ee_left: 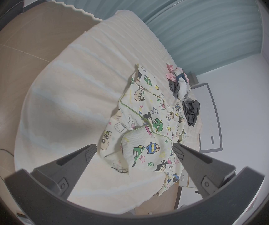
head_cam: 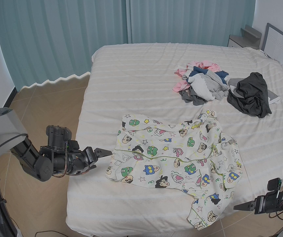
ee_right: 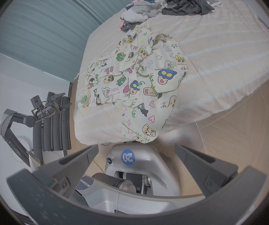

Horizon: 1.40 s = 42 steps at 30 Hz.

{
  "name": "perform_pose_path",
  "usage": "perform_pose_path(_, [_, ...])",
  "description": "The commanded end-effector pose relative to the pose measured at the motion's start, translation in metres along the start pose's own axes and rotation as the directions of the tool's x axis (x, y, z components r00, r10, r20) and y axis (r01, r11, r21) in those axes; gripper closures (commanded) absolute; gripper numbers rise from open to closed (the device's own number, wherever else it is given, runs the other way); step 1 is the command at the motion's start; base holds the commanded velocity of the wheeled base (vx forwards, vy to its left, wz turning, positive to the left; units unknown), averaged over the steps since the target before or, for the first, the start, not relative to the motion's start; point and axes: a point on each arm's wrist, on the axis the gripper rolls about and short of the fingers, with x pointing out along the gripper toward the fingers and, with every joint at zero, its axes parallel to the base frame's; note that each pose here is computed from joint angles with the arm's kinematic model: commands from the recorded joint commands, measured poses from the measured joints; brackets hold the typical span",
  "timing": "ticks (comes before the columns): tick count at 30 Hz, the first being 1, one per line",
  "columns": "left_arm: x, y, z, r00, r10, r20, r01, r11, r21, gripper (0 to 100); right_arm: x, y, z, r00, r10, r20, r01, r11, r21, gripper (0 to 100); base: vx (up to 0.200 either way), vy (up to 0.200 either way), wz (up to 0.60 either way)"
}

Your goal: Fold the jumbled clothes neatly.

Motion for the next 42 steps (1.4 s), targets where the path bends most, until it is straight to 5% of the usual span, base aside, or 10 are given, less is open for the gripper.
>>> perform_pose_path(1, [0.021, -0.004, -0.004, 0.999, -0.005, -0.032, 0.006, 1.0, 0.018, 0, -0.004, 0.002, 0.001, 0.999, 0.011, 0.032, -0.011, 1.0, -0.008, 0, 0.0, 0.0, 0.0])
perform_pose_path(14, [0.044, -0.001, -0.022, 0.994, 0.014, -0.111, -0.011, 1.0, 0.024, 0, -0.021, 0.012, 0.012, 0.965, 0.101, 0.241, -0.113, 0.993, 0.04, 0, 0.0, 0.0, 0.0])
perform_pose_path(42, [0.073, -0.01, -0.031, 0.993, -0.002, -0.117, 0.011, 0.997, 0.075, 0, -0.02, 0.025, 0.01, 0.939, 0.227, 0.256, -0.22, 0.974, -0.057, 0, 0.0, 0.0, 0.0])
